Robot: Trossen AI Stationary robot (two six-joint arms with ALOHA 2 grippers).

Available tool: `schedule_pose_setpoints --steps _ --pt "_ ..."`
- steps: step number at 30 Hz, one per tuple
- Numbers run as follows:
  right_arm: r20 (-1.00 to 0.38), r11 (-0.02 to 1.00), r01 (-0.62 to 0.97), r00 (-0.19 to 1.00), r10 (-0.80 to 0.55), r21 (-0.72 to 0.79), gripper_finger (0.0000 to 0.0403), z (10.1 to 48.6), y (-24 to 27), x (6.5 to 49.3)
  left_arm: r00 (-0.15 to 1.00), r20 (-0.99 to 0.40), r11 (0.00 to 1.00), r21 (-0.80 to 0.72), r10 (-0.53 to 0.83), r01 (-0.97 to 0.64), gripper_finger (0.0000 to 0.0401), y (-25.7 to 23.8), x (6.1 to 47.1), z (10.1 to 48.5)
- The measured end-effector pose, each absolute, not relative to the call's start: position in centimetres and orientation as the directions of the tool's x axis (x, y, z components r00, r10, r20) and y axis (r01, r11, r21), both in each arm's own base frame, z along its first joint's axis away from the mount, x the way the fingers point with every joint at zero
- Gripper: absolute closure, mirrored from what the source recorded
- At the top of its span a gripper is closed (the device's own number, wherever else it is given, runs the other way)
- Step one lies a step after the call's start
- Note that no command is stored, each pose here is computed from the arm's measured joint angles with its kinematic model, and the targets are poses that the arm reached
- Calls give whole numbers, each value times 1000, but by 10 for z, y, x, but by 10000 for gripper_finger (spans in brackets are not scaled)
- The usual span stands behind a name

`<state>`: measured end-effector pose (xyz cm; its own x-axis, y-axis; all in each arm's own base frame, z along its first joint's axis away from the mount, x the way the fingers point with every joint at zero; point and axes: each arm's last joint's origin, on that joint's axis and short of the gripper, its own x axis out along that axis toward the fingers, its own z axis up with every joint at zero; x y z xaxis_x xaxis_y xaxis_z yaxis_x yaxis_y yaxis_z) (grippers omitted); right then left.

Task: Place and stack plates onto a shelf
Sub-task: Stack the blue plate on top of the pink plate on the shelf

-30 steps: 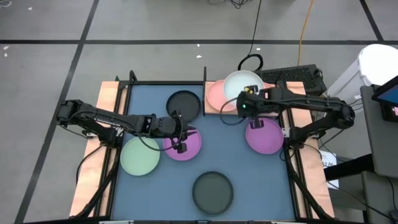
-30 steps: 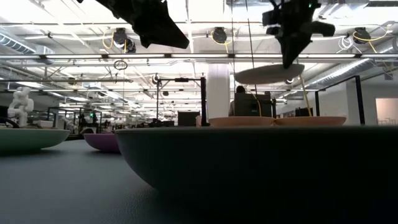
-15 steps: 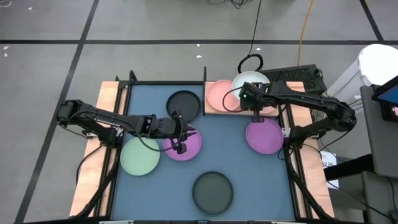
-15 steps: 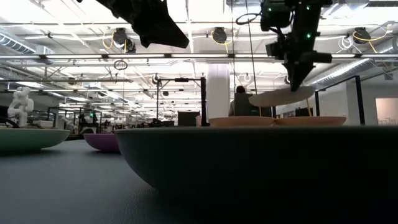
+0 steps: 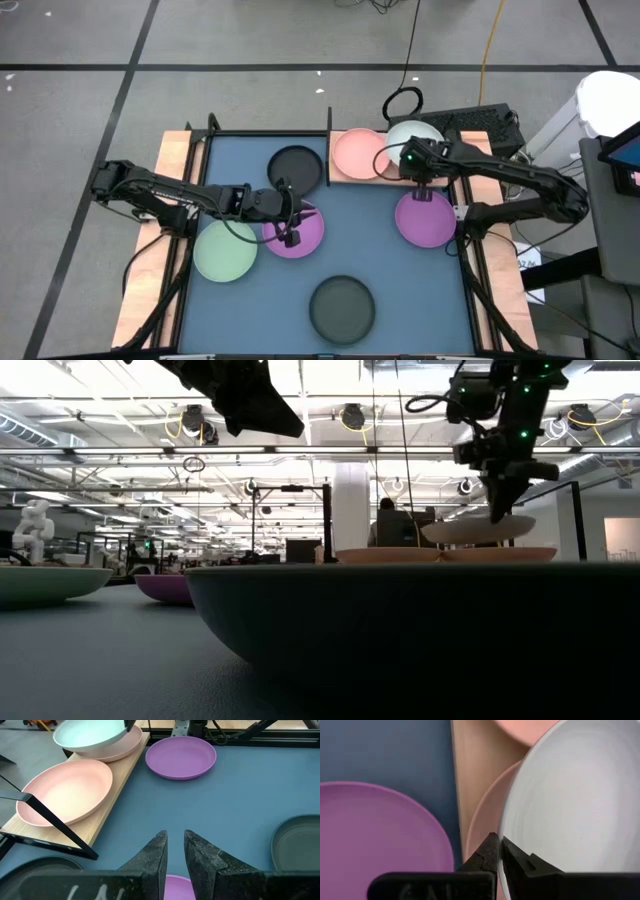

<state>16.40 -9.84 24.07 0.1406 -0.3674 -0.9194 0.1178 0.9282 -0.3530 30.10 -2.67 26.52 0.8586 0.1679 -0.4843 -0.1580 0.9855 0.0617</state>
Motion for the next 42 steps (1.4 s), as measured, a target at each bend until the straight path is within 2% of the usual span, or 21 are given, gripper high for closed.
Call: schedule_pose_setpoints --steps 15,42 --pt "-930 930 154 110 -351 -333 403 212 -92 152 859 -483 985 61 169 -160 329 -27 301 265" --pt "-928 925 188 111 -355 -331 388 211 -92 152 859 -483 985 61 170 -160 329 -27 301 265"
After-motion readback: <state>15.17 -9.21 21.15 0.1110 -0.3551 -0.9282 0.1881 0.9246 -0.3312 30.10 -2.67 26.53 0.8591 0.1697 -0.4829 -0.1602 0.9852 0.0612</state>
